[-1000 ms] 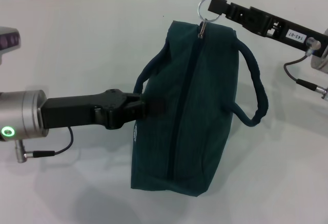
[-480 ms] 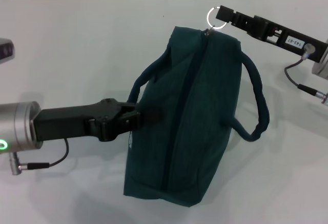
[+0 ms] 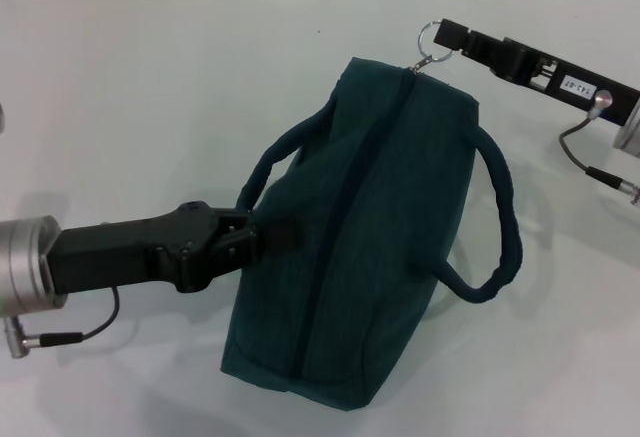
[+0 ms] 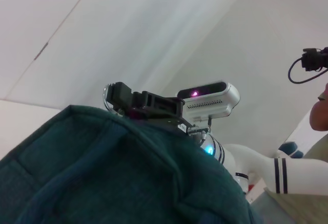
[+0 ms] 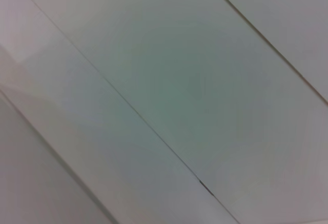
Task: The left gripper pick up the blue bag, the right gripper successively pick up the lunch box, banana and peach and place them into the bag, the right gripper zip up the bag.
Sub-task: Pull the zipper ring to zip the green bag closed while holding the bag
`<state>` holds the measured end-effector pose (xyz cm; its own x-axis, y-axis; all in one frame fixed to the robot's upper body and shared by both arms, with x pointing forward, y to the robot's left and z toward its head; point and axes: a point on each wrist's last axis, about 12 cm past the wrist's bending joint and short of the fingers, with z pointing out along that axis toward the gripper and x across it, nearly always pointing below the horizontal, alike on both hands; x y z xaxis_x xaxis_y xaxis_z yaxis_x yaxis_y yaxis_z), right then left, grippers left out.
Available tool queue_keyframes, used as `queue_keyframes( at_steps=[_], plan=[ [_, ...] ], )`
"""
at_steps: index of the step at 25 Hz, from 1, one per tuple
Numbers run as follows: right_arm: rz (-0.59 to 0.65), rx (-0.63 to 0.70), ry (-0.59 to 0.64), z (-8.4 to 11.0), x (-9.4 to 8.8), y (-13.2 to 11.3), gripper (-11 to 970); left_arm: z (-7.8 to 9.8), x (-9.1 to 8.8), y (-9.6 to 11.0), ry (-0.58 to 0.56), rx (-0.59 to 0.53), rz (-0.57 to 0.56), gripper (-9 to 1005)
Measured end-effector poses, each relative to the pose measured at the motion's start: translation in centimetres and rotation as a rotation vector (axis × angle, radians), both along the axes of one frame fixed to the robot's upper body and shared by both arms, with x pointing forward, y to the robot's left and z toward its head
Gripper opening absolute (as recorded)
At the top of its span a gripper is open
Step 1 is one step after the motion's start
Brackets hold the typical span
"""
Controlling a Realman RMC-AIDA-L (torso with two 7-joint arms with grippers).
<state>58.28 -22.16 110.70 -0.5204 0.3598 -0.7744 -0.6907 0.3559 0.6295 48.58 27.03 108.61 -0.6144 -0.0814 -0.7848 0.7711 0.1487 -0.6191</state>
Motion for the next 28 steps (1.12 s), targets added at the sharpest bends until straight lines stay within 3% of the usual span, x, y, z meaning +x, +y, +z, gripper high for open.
queue_keyframes(
  at_steps=[8, 13, 16, 22, 28],
  plan=[
    [-0.027, 0.004, -0.029, 0.1, -0.3, -0.7, 15, 0.0, 0.2, 1.0, -0.007, 0.011, 0.053, 126],
    [-0.049, 0.018, -0.061, 0.5, -0.6, -1.4, 15, 0.5, 0.6, 2.0, 0.024, -0.013, 0.106, 360],
    [-0.038, 0.023, -0.072, 0.7, -0.6, -1.4, 15, 1.0, 1.0, 2.7, 0.050, -0.020, 0.130, 602],
    [-0.028, 0.026, -0.084, 0.8, -0.7, -1.3, 15, 2.4, 2.1, 4.5, 0.107, -0.029, 0.177, 799],
    [-0.023, 0.026, -0.091, 1.0, -0.7, -1.4, 15, 4.6, 3.3, 7.3, 0.086, -0.040, 0.281, 850]
  ],
)
